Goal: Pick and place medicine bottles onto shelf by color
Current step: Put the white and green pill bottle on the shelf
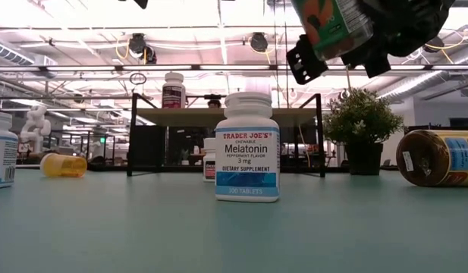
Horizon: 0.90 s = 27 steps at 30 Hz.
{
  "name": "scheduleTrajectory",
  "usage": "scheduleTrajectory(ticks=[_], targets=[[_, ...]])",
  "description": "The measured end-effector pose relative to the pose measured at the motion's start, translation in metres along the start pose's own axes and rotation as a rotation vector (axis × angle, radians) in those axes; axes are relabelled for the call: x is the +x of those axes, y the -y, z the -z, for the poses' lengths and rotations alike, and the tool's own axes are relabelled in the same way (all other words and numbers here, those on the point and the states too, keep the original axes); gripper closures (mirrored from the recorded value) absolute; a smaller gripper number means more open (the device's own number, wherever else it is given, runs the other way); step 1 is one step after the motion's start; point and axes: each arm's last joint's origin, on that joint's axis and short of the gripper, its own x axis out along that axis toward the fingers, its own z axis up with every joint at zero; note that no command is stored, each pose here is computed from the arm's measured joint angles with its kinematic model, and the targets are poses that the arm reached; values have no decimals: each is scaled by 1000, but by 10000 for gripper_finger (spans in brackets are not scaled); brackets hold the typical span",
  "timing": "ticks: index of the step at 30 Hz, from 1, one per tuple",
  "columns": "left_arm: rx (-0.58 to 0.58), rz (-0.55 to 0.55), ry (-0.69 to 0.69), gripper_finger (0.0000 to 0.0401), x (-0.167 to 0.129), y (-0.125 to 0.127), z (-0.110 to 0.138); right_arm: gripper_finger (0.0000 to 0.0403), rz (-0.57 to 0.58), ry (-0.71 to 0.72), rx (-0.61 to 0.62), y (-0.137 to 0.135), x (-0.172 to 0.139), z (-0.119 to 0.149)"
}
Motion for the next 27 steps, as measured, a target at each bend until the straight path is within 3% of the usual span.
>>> scheduleTrajectory(ticks=[9, 20, 27], targets=[[55, -15, 37, 65, 0, -2, -4, 93, 10, -5, 35, 0, 0, 1], [111, 25, 37, 125, 3, 0, 3, 90, 9, 0, 16, 0, 0, 0], [136, 21, 40, 139, 12, 4, 13, 90, 7, -3, 5, 1, 0, 1]])
